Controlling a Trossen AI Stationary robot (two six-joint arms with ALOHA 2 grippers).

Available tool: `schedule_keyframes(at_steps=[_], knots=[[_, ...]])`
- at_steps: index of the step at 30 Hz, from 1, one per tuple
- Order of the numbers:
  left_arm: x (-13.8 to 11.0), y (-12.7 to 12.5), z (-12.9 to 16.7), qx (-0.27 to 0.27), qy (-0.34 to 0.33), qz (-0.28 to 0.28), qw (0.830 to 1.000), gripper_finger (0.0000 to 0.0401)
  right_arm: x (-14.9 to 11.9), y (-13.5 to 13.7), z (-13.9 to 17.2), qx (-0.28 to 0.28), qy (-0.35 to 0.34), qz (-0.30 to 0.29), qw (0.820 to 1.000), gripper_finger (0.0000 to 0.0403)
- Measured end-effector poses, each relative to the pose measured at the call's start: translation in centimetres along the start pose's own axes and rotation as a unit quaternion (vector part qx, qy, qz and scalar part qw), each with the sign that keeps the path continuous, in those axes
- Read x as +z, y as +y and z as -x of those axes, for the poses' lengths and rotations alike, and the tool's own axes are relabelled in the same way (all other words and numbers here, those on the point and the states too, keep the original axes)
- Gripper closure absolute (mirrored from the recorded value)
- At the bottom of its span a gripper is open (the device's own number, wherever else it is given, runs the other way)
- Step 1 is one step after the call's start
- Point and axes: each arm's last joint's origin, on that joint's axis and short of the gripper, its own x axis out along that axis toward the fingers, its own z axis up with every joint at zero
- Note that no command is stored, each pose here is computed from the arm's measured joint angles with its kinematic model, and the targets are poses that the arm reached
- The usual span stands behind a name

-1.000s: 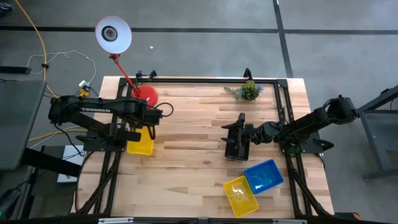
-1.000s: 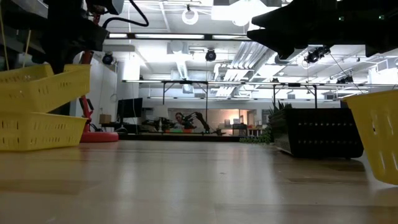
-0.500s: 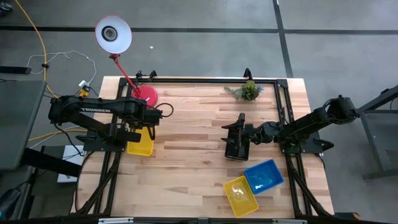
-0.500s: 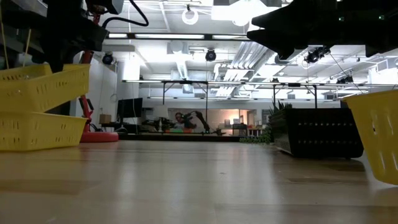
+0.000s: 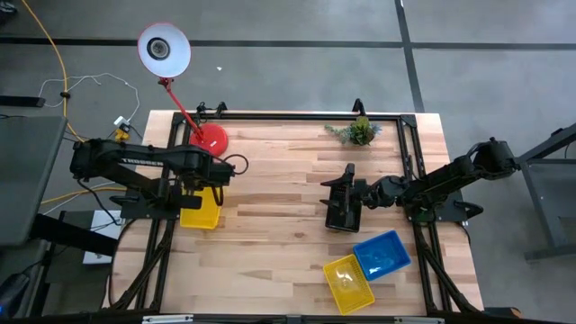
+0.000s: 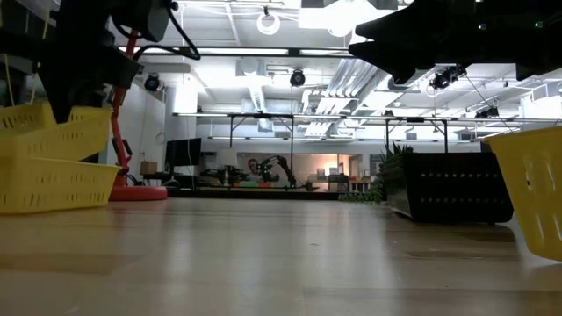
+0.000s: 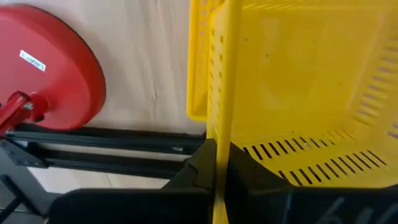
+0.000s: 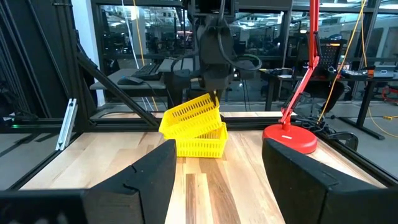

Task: Stack baskets by color
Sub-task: Stack the bottom left yellow basket on the top yellow basket

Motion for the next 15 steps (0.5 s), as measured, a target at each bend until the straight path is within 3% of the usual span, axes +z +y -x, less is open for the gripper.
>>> schedule_keyframes(at_steps=[15], knots=[[1.2,-0.2,-0.5,-0.019,-0.060,0.004,0.998,0.0401,0.0,0.0,0.0,-0.001,0.000,0.005,1.000,0.0178]])
